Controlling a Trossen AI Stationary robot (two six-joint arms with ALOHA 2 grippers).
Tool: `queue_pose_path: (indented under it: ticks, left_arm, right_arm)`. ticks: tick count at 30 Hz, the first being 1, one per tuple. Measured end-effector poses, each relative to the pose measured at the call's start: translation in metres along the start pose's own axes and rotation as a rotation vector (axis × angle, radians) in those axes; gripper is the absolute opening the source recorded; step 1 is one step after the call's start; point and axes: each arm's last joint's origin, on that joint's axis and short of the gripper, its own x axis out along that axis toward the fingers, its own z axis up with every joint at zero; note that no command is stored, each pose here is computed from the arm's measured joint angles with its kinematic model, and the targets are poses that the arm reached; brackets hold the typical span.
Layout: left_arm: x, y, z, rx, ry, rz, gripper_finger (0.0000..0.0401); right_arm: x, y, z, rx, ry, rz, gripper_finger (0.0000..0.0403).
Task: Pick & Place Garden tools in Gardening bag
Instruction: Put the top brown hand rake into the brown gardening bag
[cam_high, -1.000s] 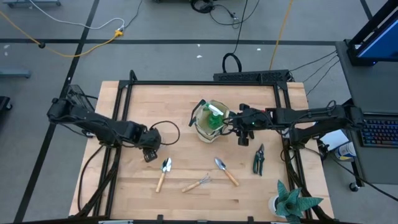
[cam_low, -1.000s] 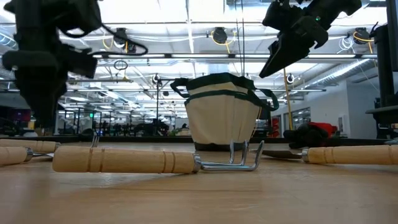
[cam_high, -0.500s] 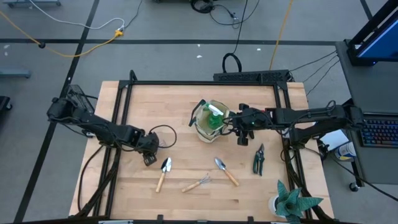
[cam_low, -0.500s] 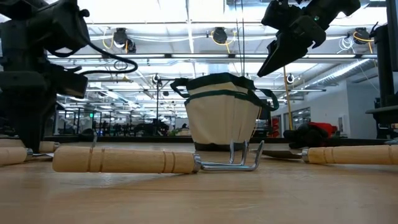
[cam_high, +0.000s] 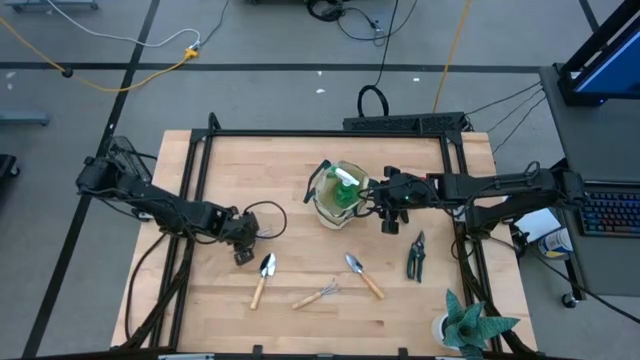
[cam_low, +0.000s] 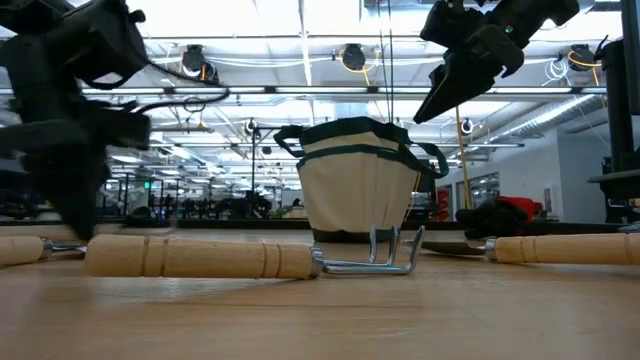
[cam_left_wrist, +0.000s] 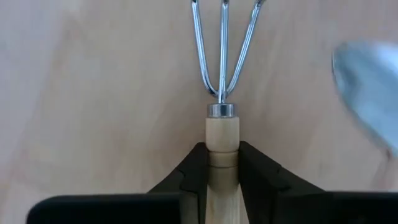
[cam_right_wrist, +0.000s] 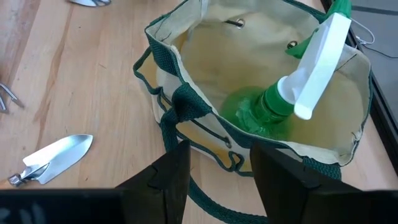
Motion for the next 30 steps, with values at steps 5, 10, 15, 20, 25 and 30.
queue_pose_path:
  ticks: [5, 10, 15, 20, 25, 30]
  left_arm:
    - [-0.010, -0.013, 0.024, 0.015, -0.176, -0.073, 0.0065]
    - [-0.041, -0.027, 0.062, 0.138, -0.339, -0.051, 0.0065]
    - [-0.080, -0.038, 0.099, 0.278, -0.507, -0.061, 0.0068]
    - [-0.103, -0.037, 0.128, 0.338, -0.699, -0.098, 0.0074]
    - [-0.113, -0.029, 0.153, 0.328, -0.867, -0.325, 0.0071]
    - [-0.100, -0.019, 0.177, 0.309, -0.918, -0.527, 0.0072]
  right_arm:
    - [0.000, 0.000, 0.004, 0.004, -0.044, -0.004, 0.0156]
    - [0.002, 0.000, 0.009, 0.003, -0.089, -0.004, 0.0155]
    - [0.008, 0.003, 0.010, -0.023, -0.096, 0.085, 0.0155]
    - [0.014, 0.004, 0.008, -0.031, -0.069, 0.099, 0.0155]
    - [0.013, 0.004, 0.008, -0.058, -0.078, 0.095, 0.0155]
    - [0.012, 0.003, 0.016, -0.104, -0.164, 0.078, 0.0155]
